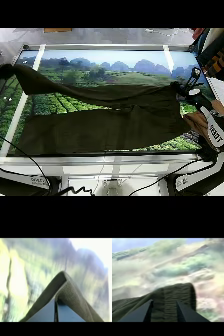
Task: Fold the clothes and pants, and hang the long-sleeved shirts on hangers.
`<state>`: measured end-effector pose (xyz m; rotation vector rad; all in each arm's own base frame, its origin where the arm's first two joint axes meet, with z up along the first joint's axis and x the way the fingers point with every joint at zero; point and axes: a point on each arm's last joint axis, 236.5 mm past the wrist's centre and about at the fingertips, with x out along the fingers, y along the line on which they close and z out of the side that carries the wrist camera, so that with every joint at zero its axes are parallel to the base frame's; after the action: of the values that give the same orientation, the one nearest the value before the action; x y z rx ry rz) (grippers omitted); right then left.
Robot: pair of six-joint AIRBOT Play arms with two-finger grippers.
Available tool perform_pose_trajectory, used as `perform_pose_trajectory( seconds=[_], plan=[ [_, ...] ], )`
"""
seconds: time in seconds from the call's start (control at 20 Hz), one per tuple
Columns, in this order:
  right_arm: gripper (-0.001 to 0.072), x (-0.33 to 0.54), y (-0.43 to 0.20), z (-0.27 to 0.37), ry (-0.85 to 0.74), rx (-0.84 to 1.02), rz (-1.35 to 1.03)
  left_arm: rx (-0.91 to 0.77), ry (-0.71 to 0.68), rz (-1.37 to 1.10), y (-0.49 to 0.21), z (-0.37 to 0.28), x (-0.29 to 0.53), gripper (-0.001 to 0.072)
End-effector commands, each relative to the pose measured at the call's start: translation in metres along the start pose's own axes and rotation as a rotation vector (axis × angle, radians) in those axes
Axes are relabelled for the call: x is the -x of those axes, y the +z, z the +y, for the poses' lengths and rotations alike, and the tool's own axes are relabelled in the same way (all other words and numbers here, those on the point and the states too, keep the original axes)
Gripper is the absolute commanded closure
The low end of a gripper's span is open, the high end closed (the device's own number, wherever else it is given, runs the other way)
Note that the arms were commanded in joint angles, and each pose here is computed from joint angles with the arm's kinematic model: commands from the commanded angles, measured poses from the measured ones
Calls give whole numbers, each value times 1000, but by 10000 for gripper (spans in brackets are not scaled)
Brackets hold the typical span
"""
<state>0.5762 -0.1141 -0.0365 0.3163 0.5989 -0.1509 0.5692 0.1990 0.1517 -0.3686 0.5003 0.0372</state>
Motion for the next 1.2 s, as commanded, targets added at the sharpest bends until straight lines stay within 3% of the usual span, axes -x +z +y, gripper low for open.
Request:
perform_pose_trajectory(
  seconds=[0.0,0.15,0.3,0.45,0.65,0.9,1.15],
  plan=[
    [393,5,7,3,5,1,-13,-18,-53,-114,44,-34,16,698],
    [393,13,18,7,12,6,-35,-212,-1,229,-28,-8,35,698],
    [393,19,24,11,21,17,-40,-360,245,739,-128,101,91,698],
    [396,19,9,19,58,36,19,-270,274,845,-167,140,100,695],
    [395,17,-14,19,92,10,135,-227,238,929,-197,141,91,695],
    [251,20,-19,3,150,42,331,-265,207,947,-203,125,74,695],
    [249,11,-14,-17,135,-31,351,-297,194,947,-203,113,66,695]
  ],
)
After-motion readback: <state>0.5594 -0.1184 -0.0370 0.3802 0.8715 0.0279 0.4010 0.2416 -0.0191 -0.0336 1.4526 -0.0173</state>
